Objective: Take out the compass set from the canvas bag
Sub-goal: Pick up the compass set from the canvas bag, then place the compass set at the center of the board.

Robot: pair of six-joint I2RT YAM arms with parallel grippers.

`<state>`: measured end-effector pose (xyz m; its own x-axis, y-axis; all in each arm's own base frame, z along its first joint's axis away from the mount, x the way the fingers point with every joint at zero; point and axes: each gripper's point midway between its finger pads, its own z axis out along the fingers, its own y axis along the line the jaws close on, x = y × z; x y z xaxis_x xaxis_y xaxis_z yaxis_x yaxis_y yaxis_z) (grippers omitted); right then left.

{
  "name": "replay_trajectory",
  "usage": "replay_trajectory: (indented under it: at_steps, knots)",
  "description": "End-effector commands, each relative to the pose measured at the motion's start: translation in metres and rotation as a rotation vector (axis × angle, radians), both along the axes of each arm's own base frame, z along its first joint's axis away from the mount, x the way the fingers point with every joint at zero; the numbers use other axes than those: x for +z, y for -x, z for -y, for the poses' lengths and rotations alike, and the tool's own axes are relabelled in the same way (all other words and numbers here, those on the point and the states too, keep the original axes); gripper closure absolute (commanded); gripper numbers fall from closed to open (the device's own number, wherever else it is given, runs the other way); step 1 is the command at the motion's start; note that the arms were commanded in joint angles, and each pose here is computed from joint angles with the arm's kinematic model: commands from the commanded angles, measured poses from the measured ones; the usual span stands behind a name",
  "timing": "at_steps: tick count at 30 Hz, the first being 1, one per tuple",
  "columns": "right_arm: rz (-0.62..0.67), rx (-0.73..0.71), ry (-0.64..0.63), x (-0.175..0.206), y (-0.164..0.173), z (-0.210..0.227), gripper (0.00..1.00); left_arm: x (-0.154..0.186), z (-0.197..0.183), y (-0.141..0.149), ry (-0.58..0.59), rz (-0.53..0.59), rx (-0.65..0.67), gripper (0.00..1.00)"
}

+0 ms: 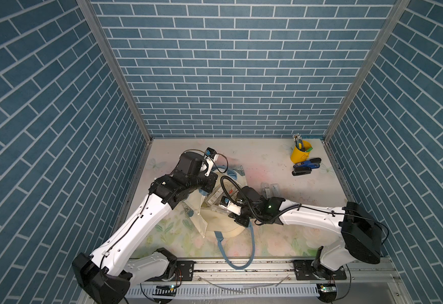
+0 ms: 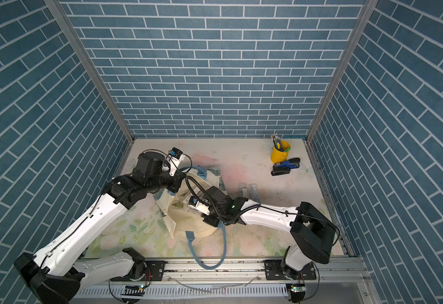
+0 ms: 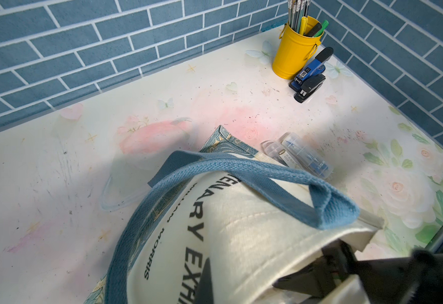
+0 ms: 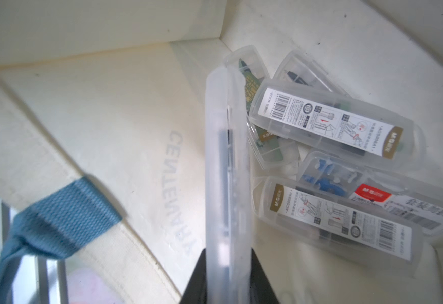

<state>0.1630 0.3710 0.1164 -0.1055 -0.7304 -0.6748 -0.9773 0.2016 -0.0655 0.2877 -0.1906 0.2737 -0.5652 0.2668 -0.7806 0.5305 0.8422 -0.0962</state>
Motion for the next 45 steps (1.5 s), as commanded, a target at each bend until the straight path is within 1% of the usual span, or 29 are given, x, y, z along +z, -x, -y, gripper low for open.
replay_trajectory:
  at_steps: [1,5,9,11,13,15,18,20,22,24,26,28,29,32,38,42,45]
  knots:
    - [0.003,0.04,-0.007,0.018,0.016,0.017,1.0,0.025,0.0,-0.008,0.057,0.091,0.027,1.0]
    - [0.006,0.031,-0.03,0.049,0.027,0.037,1.0,0.025,-0.001,-0.009,0.062,0.092,0.039,1.0]
    - [0.043,-0.009,-0.118,0.101,0.031,0.055,1.0,0.024,0.0,-0.009,0.071,0.09,0.043,1.0]
    - [0.078,-0.063,-0.157,0.127,0.024,0.069,1.0,0.022,0.0,-0.009,0.071,0.086,0.043,1.0]
    - [0.104,-0.15,-0.189,0.144,0.009,0.086,1.0,0.021,0.001,-0.009,0.073,0.083,0.037,1.0]
    - [0.099,-0.289,-0.24,0.156,-0.016,0.112,1.0,0.021,0.002,-0.009,0.076,0.081,0.033,1.0]
    - [0.101,-0.525,-0.294,0.158,-0.054,0.157,1.0,0.021,0.003,-0.008,0.077,0.078,0.027,1.0]
    - [0.072,-0.662,-0.295,0.142,-0.073,0.184,1.0,0.021,0.003,-0.007,0.078,0.078,0.022,1.0]
    - [0.006,-0.805,-0.267,0.117,-0.091,0.209,1.0,0.023,0.004,-0.006,0.084,0.08,0.019,1.0]
    - [-0.081,-0.971,-0.239,0.085,-0.108,0.239,1.0,0.022,0.005,-0.006,0.086,0.074,0.014,1.0]
    - [-0.215,-1.075,-0.264,0.054,-0.119,0.259,1.0,0.022,0.006,-0.007,0.089,0.074,0.009,1.0]
    - [-0.308,-1.141,-0.3,0.032,-0.127,0.274,1.0,0.02,0.007,-0.007,0.091,0.067,0.003,1.0]
    - [-0.345,-1.157,-0.309,0.022,-0.13,0.279,1.0,0.021,0.009,-0.006,0.094,0.066,-0.002,1.0]
    - [-0.404,-1.204,-0.3,-0.003,-0.138,0.291,1.0,0.02,0.009,-0.007,0.097,0.066,-0.003,1.0]
    - [-0.474,-1.236,-0.281,-0.04,-0.149,0.297,1.0,0.018,0.01,-0.006,0.101,0.059,-0.006,1.0]
    - [-0.529,-1.219,-0.306,-0.047,-0.15,0.289,1.0,0.017,0.011,-0.007,0.1,0.057,-0.007,1.0]
    - [-0.551,-1.22,-0.308,-0.051,-0.15,0.288,0.97,0.016,0.012,-0.007,0.1,0.055,-0.009,1.0]
